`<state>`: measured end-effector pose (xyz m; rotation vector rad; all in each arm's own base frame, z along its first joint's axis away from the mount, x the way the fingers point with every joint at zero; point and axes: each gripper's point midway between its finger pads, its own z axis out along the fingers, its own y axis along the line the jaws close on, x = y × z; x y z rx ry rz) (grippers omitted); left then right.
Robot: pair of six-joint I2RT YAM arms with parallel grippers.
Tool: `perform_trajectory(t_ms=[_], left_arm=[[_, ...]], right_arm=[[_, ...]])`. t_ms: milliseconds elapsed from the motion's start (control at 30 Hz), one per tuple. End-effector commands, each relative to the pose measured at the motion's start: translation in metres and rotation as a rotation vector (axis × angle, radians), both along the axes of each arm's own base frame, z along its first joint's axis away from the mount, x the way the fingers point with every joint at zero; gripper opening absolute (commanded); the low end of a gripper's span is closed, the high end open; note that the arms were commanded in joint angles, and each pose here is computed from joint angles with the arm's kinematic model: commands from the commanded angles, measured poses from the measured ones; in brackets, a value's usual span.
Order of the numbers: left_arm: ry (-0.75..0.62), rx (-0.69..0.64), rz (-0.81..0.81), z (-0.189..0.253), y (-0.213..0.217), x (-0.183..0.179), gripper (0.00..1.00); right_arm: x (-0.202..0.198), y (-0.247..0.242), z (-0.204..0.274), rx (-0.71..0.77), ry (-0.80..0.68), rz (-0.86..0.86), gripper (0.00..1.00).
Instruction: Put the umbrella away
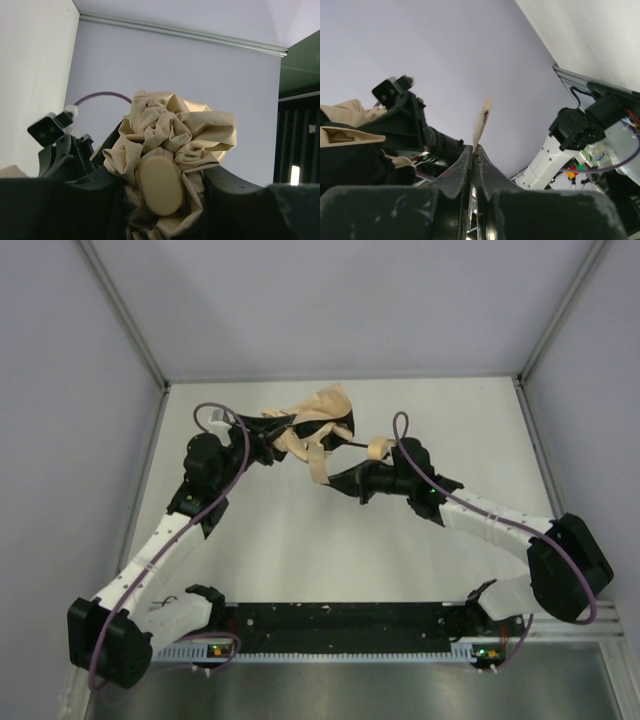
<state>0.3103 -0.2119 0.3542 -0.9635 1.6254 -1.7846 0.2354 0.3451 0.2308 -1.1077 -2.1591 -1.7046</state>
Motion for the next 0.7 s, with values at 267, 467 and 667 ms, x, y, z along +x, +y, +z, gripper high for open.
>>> perform_trajectory(t_ms=[267, 467, 667], left_arm=[[0.062, -0.044, -0.322, 0.036, -0.039, -0.061, 0.0], [0.261, 0.075, -0.345, -0.034, -0.032, -0.086, 0.0], [0.405, 0.292, -0.321, -0.073, -0.021, -0.09, 0.0]], right_arm=[[0.066, 0.02, 0.094, 0.208, -0.597, -0.058, 0.0], [0.094, -0.01, 0.123, 0.167, -0.797, -0.061, 0.0], [0.08, -0.02, 0.171, 0.221, -1.055, 0.004, 0.0]])
